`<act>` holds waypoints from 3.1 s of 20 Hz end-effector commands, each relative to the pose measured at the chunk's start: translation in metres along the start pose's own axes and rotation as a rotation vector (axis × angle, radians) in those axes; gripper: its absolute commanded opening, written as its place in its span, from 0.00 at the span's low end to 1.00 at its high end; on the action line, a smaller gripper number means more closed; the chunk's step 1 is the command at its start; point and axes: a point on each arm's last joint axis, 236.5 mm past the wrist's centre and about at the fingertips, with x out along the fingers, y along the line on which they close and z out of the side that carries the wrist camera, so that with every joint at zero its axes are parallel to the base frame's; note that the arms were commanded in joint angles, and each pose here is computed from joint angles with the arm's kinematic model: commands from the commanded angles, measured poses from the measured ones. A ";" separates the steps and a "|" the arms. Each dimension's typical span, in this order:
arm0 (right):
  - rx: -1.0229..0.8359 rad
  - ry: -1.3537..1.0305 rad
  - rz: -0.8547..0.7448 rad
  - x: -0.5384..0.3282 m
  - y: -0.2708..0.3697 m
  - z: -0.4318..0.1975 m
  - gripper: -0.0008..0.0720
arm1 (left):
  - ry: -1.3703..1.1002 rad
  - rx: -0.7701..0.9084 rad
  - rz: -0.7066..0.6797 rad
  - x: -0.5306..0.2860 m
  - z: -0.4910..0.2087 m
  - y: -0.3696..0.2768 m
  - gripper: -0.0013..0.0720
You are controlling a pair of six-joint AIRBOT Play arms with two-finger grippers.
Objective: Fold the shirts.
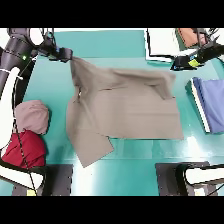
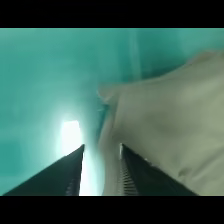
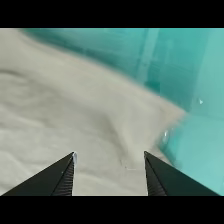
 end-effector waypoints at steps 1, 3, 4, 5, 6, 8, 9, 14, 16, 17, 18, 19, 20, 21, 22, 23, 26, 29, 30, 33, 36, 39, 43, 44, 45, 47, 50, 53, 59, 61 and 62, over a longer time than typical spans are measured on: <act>-0.057 0.057 0.053 0.007 0.012 -0.002 0.68 | 0.145 -0.082 0.023 -0.002 -0.033 0.043 0.44; -0.039 0.065 0.182 -0.004 0.035 -0.014 0.68 | 0.232 -0.097 -0.044 -0.017 -0.057 0.052 0.44; -0.020 0.059 0.244 -0.010 0.046 -0.022 0.68 | 0.258 -0.113 -0.082 -0.022 -0.070 0.051 0.44; -0.004 0.058 0.288 -0.015 0.054 -0.031 0.68 | 0.285 -0.127 -0.114 -0.026 -0.086 0.049 0.44; 0.009 0.060 0.319 -0.020 0.060 -0.043 0.68 | 0.315 -0.142 -0.130 -0.028 -0.105 0.047 0.44; 0.026 0.068 0.341 -0.026 0.067 -0.069 0.68 | 0.358 -0.163 -0.131 -0.031 -0.151 0.042 0.44; 0.029 0.070 0.340 -0.029 0.070 -0.081 0.67 | 0.371 -0.174 -0.131 -0.032 -0.176 0.039 0.55; 0.048 -0.031 0.311 -0.046 0.075 -0.106 0.61 | 0.505 -0.274 -0.147 -0.033 -0.310 0.016 0.94; 0.050 -0.078 0.298 -0.052 0.076 -0.110 0.61 | 0.531 -0.334 -0.196 -0.028 -0.340 -0.001 0.94; 0.049 -0.086 0.297 -0.055 0.077 -0.113 0.61 | 0.529 -0.363 -0.228 -0.025 -0.346 -0.010 0.94; 0.046 -0.091 0.296 -0.058 0.078 -0.116 0.62 | 0.529 -0.393 -0.269 -0.022 -0.350 -0.021 0.94; 0.045 -0.095 0.296 -0.060 0.079 -0.118 0.61 | 0.525 -0.412 -0.305 -0.020 -0.353 -0.030 0.94; 0.043 -0.097 0.296 -0.061 0.080 -0.121 0.61 | 0.522 -0.429 -0.338 -0.019 -0.354 -0.038 0.94; 0.042 -0.101 0.296 -0.063 0.080 -0.122 0.61 | 0.519 -0.447 -0.362 -0.019 -0.355 -0.043 0.94; 0.041 -0.102 0.295 -0.064 0.081 -0.123 0.62 | 0.519 -0.461 -0.386 -0.019 -0.356 -0.050 0.94; 0.039 -0.105 0.295 -0.065 0.081 -0.123 0.62 | 0.521 -0.457 -0.394 -0.018 -0.358 -0.054 0.94; 0.039 -0.103 0.292 -0.065 0.080 -0.124 0.62 | 0.524 -0.394 -0.414 -0.019 -0.362 -0.072 0.57; 0.091 -0.047 0.271 -0.066 0.059 -0.139 0.61 | 0.487 -0.371 -0.408 -0.019 -0.348 -0.071 0.05; 0.136 -0.025 0.262 -0.065 0.047 -0.148 0.61 | 0.473 -0.354 -0.410 -0.021 -0.338 -0.070 0.05; 0.338 0.082 0.137 -0.044 -0.019 -0.211 0.62 | 0.411 -0.306 -0.433 -0.031 -0.305 -0.071 0.05; 0.583 0.215 0.016 -0.024 -0.075 -0.297 0.81 | 0.343 -0.286 -0.439 -0.036 -0.277 -0.070 0.05; 0.764 0.310 0.059 -0.002 -0.078 -0.345 0.80 | 0.302 -0.292 -0.430 -0.034 -0.266 -0.068 0.05; 0.790 0.389 0.135 0.027 -0.060 -0.360 0.70 | 0.300 -0.291 -0.429 -0.034 -0.266 -0.067 0.05; 0.783 0.381 0.160 0.034 -0.053 -0.353 0.67 | 0.300 -0.291 -0.429 -0.034 -0.266 -0.067 0.05; 0.766 0.373 0.187 0.041 -0.045 -0.344 0.64 | 0.300 -0.292 -0.429 -0.034 -0.266 -0.067 0.05; 0.727 0.360 0.227 0.055 -0.029 -0.329 0.60 | 0.301 -0.292 -0.430 -0.034 -0.266 -0.068 0.05; 0.643 0.343 0.268 0.066 -0.003 -0.311 0.31 | 0.316 -0.290 -0.434 -0.035 -0.269 -0.069 0.05; 0.468 0.256 0.261 0.051 0.013 -0.276 0.04 | 0.319 -0.272 -0.451 -0.045 -0.262 -0.072 0.05; 0.113 -0.303 0.178 -0.121 0.040 -0.121 0.04 | -0.233 -0.093 -0.485 -0.209 -0.101 -0.072 0.05; 0.013 -0.551 0.109 -0.214 0.053 -0.083 0.04 | -0.509 -0.011 -0.462 -0.313 -0.051 -0.068 0.05; -0.027 -0.664 0.068 -0.262 0.059 -0.072 0.04 | -0.639 0.025 -0.434 -0.363 -0.033 -0.064 0.05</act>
